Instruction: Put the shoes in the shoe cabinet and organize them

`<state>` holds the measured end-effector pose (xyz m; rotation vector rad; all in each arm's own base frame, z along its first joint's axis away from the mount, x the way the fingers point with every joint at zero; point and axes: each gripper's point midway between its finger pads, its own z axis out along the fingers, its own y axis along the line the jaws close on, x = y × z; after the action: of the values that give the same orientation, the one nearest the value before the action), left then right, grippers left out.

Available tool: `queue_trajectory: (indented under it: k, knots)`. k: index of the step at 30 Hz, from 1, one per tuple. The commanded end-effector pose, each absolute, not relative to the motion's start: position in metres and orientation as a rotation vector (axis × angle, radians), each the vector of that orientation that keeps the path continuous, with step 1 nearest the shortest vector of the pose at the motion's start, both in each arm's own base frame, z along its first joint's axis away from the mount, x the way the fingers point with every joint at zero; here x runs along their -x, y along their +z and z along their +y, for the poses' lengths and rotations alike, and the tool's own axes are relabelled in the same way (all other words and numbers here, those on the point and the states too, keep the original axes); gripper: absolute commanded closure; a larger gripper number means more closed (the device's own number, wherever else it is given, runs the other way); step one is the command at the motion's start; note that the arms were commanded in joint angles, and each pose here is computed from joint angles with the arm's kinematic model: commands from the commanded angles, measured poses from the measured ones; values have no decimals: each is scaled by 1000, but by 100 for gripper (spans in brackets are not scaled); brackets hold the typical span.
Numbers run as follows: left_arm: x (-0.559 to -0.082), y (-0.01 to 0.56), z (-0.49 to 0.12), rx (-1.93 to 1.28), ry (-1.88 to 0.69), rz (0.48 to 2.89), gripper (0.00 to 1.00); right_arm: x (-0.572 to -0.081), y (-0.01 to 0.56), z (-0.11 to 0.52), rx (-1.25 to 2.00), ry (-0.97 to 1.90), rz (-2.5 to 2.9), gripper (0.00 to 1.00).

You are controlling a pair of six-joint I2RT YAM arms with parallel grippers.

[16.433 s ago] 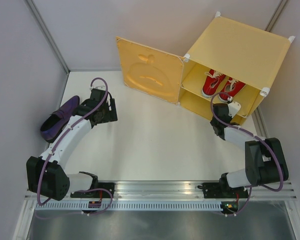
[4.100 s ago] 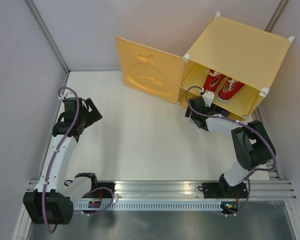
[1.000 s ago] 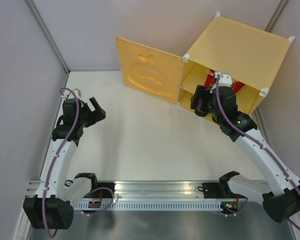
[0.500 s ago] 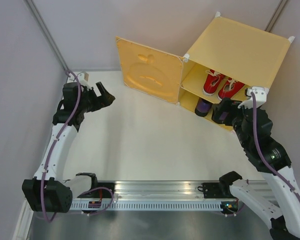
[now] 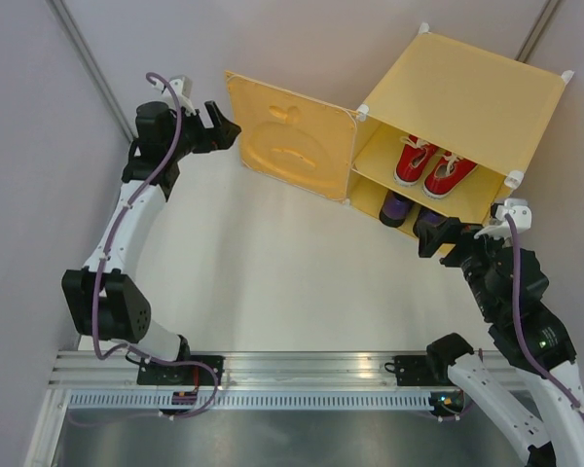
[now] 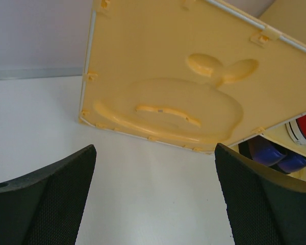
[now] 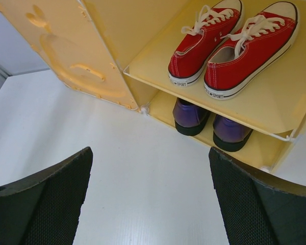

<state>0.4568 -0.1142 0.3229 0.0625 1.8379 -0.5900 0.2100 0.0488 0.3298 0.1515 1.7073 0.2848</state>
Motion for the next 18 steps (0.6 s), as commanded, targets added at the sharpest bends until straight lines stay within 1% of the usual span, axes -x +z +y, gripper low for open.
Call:
queue_trajectory:
  k: [1, 3, 4, 6, 8, 12, 14, 15, 16, 17, 18]
  knots:
    - [-491, 371, -115, -120, -552, 1676, 0, -212, 334, 61, -110, 346, 1680, 2]
    - [-502, 371, -119, -78, -576, 1682, 1, -214, 330, 68, -85, 370, 1694, 2]
    - [-510, 383, -108, 2, -532, 1659, 1, -216, 328, 71, -74, 375, 1701, 2]
    - [-521, 389, -96, 174, -514, 1646, 2, -219, 323, 76, -57, 389, 1719, 3]
    - [-528, 401, -94, 280, -535, 1613, 3, -222, 319, 80, -49, 396, 1735, 3]
    - [-541, 429, -80, 445, -431, 1509, 3, -226, 314, 85, -30, 398, 1756, 3]
    - [-553, 422, -81, 476, -397, 1511, 3, -227, 312, 87, -21, 403, 1763, 3]
    - [-557, 434, -78, 494, -388, 1480, 3, -227, 311, 88, -19, 405, 1765, 3]
    - [-561, 433, -79, 495, -389, 1479, 3, -227, 311, 89, -15, 409, 1767, 3]
    - [-574, 418, -82, 493, -379, 1503, 3, -227, 310, 89, -12, 413, 1768, 3]
    - [-577, 430, -84, 478, -396, 1483, 3, -228, 308, 90, -8, 416, 1771, 3]
